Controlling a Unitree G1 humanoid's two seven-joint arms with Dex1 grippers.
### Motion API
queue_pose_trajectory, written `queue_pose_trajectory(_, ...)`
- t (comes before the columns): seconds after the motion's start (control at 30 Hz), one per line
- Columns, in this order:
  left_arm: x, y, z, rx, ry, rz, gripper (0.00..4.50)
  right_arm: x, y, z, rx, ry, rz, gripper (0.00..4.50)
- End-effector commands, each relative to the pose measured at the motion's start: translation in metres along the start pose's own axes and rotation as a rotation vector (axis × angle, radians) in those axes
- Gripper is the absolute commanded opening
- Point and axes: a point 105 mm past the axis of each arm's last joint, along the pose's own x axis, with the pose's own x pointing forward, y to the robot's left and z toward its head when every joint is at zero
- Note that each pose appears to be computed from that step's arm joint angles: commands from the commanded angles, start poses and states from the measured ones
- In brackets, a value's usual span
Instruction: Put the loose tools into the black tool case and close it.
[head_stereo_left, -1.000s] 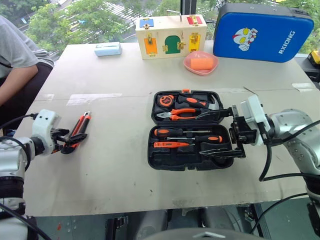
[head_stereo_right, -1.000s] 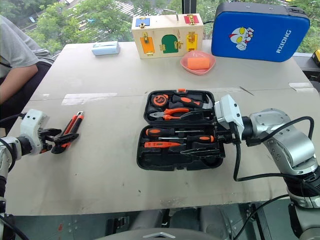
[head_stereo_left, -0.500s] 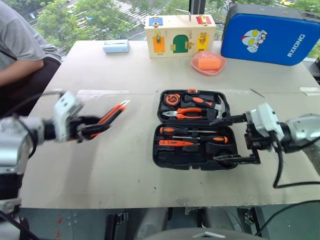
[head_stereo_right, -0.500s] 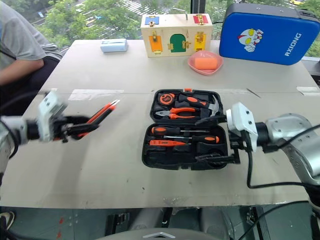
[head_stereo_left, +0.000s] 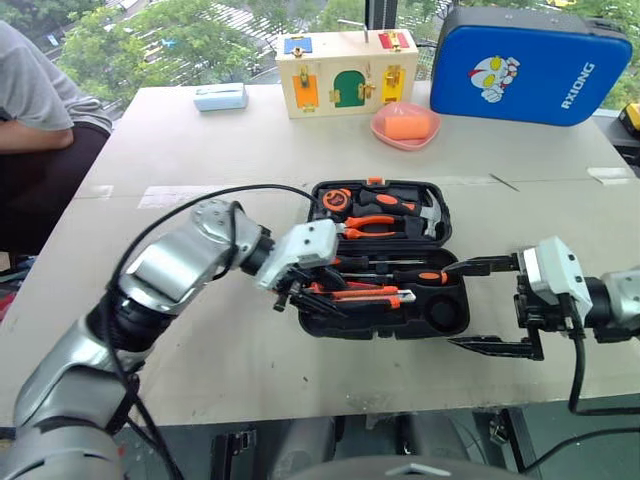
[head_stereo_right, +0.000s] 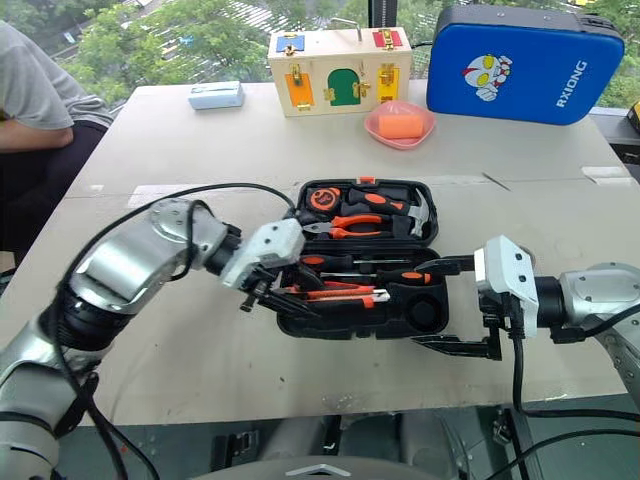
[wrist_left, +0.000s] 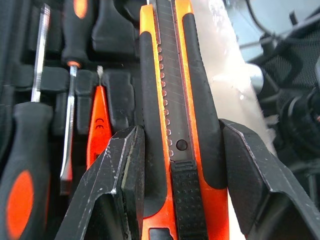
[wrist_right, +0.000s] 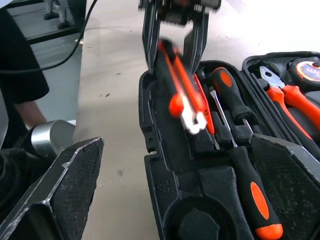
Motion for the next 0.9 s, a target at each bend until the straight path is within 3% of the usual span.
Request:
queue_pose_trajectory(0.03,0.004,0.001,0.001,0.026,0.014,-0.025,1.85,-0.001,0.004,0.009,-0.032,-0.017,-0.028,4.50)
queue_pose_trajectory(0.37,0.031,0.011,-0.006,-0.041,-0.021,-0.008,1.85,0.001,0.004,0.007,-0.003,-0.027,-0.073,4.50)
queue_pose_trajectory(0.43,0.031,0.011,-0.005,-0.057,-0.037,-0.020,2.88,0.002,0.003,0.008,0.000,-0.027,-0.078,4.50)
queue_pose_trajectory(0.47,0.031,0.012,-0.004,-0.051,-0.041,-0.015,3.11,0.002,0.003,0.008,0.001,-0.028,-0.078,4.50)
queue_pose_trajectory(0.57,0.025,0.010,0.004,-0.037,-0.067,-0.021,4.39,0.003,0.003,0.009,0.005,-0.028,-0.075,4.50)
queue_pose_trajectory(0.6,0.023,0.009,0.007,-0.038,-0.075,-0.029,4.49,0.003,0.003,0.010,0.006,-0.029,-0.074,4.50)
queue_pose_trajectory(0.77,0.006,0.004,0.024,0.009,-0.121,-0.012,4.49,0.002,0.000,0.005,0.012,-0.021,-0.074,4.50)
queue_pose_trajectory(0.9,0.005,0.005,0.028,0.019,-0.135,-0.002,3.35,0.000,-0.001,-0.001,0.017,-0.017,-0.073,4.50)
